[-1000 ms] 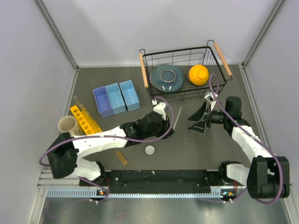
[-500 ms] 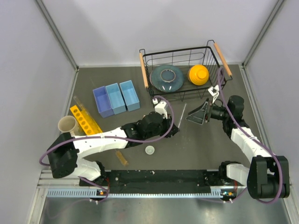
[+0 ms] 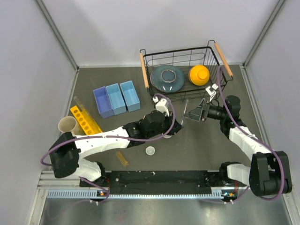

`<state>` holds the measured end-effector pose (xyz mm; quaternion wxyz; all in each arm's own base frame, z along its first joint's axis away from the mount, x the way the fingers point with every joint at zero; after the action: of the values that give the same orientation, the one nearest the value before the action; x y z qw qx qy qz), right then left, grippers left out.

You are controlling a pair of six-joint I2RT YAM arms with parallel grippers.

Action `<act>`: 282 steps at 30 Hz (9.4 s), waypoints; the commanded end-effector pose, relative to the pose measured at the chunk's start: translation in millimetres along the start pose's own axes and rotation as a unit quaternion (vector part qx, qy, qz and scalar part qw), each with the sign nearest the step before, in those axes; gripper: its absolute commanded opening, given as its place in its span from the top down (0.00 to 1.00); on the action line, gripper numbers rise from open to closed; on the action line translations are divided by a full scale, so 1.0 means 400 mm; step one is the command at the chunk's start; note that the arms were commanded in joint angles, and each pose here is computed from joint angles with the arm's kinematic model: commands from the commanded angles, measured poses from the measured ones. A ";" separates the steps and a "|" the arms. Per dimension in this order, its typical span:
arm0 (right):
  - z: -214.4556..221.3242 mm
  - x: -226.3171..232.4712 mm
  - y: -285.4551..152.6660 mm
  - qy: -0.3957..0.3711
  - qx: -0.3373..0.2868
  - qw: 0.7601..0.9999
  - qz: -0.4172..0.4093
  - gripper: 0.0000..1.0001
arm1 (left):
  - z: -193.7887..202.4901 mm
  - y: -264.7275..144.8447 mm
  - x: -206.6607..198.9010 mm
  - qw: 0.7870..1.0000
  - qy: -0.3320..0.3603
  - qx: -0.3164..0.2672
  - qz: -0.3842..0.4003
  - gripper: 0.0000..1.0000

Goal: Organize the chemistry lab equipment

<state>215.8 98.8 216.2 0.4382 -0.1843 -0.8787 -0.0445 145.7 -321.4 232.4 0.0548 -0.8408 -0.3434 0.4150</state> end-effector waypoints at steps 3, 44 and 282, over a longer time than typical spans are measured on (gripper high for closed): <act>0.011 0.001 0.029 0.012 0.013 1.000 -0.004 0.33 | -0.060 0.018 -0.064 0.997 -0.024 -0.060 0.033 0.89; 0.076 0.048 0.070 -0.167 0.107 0.979 -0.045 0.82 | -0.257 -0.179 -0.028 0.999 0.036 0.032 0.020 0.04; 0.058 0.005 -0.036 -0.342 0.228 0.912 0.013 0.01 | 0.101 -0.145 0.310 0.936 0.005 0.262 -0.234 0.64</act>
<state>189.8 90.4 195.3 0.1787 -0.1000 -0.9467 0.2485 130.1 -199.1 143.4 0.3780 -0.6801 -0.4157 0.4710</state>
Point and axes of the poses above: each gripper's point midway between its finger pads, its own y axis out along the fingers, its own x axis along the line the jaws close on, z = x × y, the point moved 10 cm from there along -y, back along the fingers
